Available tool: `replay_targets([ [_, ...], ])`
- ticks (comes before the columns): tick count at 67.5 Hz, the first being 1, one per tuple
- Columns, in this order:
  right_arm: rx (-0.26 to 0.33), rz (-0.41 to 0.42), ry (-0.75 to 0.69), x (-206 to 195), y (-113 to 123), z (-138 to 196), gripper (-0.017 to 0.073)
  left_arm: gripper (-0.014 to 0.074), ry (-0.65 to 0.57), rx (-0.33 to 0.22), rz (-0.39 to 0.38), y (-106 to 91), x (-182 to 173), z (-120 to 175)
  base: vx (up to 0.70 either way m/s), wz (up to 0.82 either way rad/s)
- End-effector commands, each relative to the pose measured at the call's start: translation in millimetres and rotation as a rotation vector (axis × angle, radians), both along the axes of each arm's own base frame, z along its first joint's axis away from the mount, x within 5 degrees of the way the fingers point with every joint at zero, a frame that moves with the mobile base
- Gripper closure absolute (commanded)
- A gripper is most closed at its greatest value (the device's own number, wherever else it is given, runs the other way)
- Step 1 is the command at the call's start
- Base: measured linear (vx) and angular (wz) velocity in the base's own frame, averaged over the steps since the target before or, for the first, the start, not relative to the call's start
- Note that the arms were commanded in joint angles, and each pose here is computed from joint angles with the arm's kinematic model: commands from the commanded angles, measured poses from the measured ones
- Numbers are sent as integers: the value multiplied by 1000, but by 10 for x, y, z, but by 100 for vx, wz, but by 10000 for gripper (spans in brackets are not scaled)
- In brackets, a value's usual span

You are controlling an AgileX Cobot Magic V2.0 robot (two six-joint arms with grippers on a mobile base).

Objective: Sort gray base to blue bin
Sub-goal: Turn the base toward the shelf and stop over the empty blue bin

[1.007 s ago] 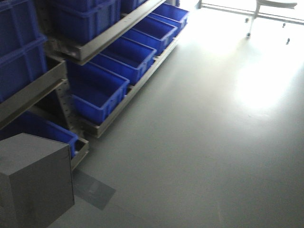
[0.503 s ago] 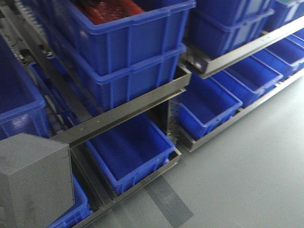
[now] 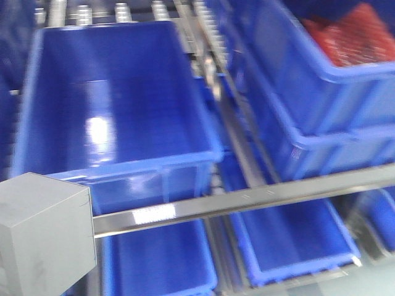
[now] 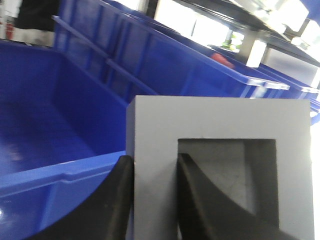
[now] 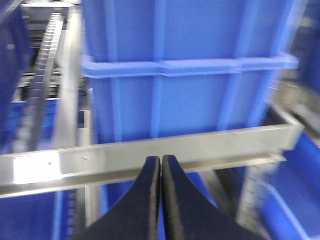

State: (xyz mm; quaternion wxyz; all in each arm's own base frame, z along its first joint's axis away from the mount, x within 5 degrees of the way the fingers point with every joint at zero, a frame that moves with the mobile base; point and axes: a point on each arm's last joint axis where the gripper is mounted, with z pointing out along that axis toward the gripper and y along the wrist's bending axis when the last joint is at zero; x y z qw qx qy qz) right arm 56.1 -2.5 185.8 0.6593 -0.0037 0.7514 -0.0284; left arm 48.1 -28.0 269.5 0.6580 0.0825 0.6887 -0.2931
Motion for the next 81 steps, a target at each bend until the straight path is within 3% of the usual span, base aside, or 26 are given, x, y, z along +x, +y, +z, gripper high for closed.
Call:
replay_targets([
  [1,-19,6,-82,-2,3,51,564,601,-104,-70,-14,0,-21,191,16,62],
  [32,-19,6,-82,-2,3,51,564,601,-104,-70,-14,0,-21,191,13,40],
  [81,-19,6,-82,-2,3,51,564,601,-104,-70,-14,0,-21,191,14,4],
])
